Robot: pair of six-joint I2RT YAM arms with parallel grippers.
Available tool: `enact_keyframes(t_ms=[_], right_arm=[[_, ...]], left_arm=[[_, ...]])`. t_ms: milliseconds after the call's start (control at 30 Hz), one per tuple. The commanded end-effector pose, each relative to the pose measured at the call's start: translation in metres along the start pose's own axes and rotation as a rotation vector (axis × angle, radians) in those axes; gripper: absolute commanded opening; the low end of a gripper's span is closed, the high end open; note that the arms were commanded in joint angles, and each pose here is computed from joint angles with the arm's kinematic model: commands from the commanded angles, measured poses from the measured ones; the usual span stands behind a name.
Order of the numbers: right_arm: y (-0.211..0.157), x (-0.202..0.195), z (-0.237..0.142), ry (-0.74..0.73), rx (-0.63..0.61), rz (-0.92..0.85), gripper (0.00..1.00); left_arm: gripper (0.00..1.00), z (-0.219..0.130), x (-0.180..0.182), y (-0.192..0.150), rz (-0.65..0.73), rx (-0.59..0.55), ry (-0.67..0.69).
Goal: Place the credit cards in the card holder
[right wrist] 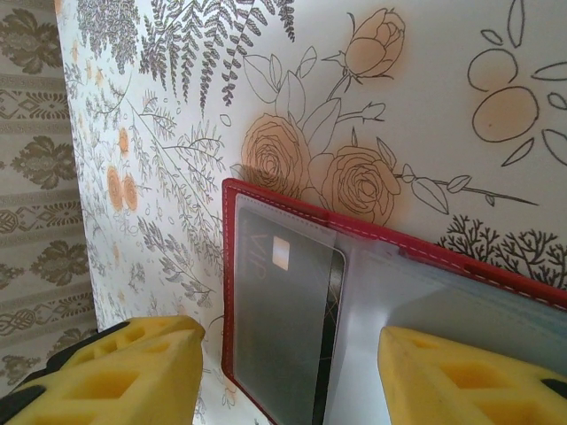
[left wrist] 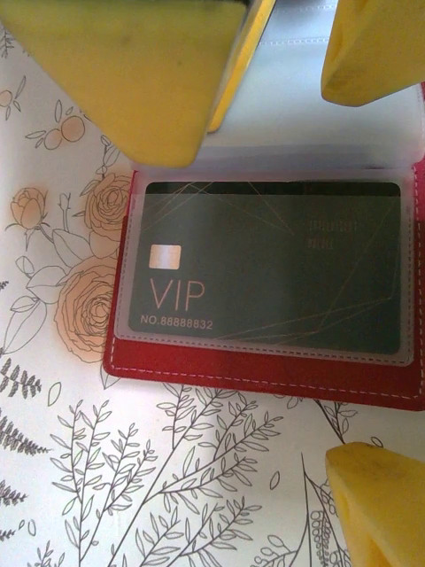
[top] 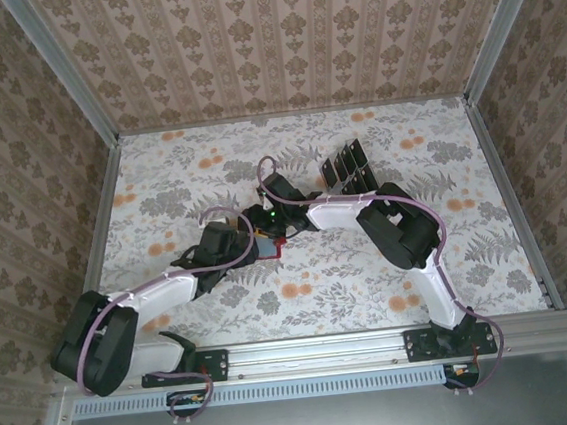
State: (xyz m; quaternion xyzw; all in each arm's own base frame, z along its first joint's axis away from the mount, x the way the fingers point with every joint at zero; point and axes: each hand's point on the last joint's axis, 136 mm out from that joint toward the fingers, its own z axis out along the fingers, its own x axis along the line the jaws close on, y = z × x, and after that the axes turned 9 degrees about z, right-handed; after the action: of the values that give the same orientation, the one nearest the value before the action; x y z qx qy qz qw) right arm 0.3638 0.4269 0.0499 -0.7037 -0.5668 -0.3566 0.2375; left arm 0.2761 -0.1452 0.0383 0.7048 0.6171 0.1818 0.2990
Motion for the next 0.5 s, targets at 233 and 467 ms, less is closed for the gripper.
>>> enact_keyframes(t_ms=[233,467], right_arm=[[0.002,0.017,-0.01,0.022,-0.006,-0.025,0.57],[0.011,0.008,-0.043,-0.029,-0.091,-0.052,0.57]], left_arm=[[1.0,0.013,0.008,-0.017,0.002,0.05,0.06],[1.0,0.015,0.016,-0.028,-0.004,0.07,0.097]])
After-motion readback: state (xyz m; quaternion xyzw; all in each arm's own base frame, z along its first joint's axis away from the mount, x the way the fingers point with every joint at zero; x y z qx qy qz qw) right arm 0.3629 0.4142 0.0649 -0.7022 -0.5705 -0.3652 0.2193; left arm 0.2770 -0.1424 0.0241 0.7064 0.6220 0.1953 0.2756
